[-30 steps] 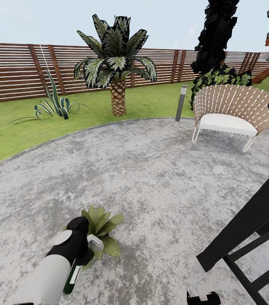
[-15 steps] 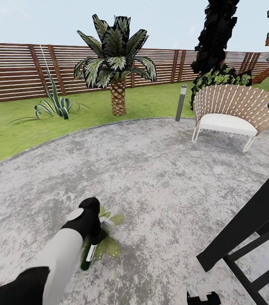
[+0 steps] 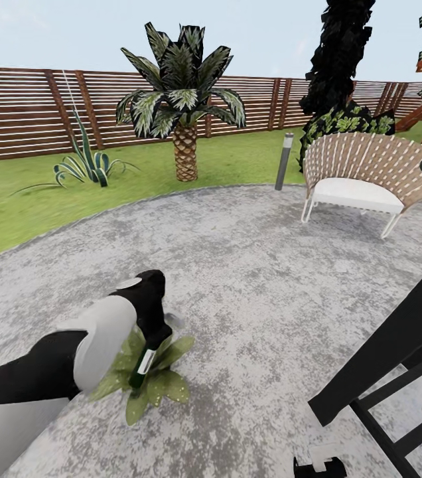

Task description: Pick up the pesticide atomizer in the garden and spray insectifuge to fully cover both potted plants in the garden.

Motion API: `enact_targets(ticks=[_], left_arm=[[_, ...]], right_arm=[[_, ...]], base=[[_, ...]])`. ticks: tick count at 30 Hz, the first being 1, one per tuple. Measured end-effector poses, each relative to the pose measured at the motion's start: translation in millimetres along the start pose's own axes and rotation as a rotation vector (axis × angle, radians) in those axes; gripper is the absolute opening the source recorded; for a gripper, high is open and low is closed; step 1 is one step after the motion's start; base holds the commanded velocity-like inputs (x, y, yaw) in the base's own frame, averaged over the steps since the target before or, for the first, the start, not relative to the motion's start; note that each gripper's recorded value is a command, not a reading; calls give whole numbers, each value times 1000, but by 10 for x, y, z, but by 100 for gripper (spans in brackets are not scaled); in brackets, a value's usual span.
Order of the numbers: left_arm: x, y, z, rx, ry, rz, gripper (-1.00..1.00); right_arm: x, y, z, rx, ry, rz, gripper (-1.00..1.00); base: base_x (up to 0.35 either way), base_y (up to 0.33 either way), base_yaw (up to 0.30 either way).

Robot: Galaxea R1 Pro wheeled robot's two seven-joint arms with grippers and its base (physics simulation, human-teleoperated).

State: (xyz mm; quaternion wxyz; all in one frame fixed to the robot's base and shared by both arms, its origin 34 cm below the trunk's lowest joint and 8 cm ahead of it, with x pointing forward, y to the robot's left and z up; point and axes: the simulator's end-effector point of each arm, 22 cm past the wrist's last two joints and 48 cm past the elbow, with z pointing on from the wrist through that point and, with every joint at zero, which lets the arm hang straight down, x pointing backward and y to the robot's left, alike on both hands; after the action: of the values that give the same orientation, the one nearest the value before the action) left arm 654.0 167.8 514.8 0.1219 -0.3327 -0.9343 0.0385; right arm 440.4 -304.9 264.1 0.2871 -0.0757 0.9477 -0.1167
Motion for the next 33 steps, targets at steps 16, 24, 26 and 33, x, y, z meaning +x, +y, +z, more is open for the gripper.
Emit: enact_targets(ticks=[16,24,26,33], left_arm=[[261,-15,5,39,105,33,-100],[187,-231,-70,102,96,50,-100],[168,-264,-107,118,90,51,-100],[187,-224,-135,94,107,69,-100]], right_arm=[[2,-9,1,0,0,-4,100],[5,-18,-1,1,0,-4,100],[5,-20,-1,1,0,-4,100],[10,-31,3,3,1,-5,100]], base=[[0,0,0],[187,0,0],[311,0,0],[71,0,0]])
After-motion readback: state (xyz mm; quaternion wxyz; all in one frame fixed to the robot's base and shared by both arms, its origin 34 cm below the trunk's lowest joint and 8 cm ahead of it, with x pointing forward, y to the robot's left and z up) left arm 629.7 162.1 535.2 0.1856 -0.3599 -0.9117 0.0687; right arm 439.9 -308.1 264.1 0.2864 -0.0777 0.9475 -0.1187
